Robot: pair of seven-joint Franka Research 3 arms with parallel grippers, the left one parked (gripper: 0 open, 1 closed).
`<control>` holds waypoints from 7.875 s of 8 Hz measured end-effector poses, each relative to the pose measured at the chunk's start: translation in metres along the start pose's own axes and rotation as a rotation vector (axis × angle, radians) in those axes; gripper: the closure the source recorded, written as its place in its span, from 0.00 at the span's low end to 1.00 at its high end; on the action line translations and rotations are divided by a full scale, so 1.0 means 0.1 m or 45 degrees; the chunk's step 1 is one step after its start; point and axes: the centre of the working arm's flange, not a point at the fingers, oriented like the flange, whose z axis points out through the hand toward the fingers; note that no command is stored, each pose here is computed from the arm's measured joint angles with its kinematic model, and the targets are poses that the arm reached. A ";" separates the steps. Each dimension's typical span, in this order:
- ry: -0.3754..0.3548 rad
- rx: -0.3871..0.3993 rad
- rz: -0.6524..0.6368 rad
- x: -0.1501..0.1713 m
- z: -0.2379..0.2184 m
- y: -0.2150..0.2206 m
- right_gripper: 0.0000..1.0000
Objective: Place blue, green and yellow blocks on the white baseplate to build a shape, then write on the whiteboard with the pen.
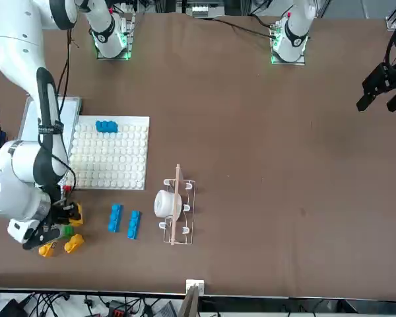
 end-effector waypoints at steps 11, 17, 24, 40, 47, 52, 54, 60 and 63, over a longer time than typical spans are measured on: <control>-0.121 0.054 0.324 -1.19 -0.63 -0.87 0.64; -0.060 0.051 0.314 -2.02 -0.20 -1.06 0.64; -0.045 0.041 0.269 -2.49 0.23 -1.29 0.64; -0.055 0.010 0.240 -2.68 0.51 -1.29 0.64; -0.055 0.010 0.238 -2.68 0.52 -1.30 0.64; -0.072 -0.002 0.233 -2.70 0.60 -1.36 0.64; -0.070 -0.002 0.235 -2.70 0.61 -1.36 0.64; -0.066 -0.006 0.243 -2.71 0.68 -1.36 0.64; -0.041 -0.006 0.239 -2.66 0.68 -1.38 0.44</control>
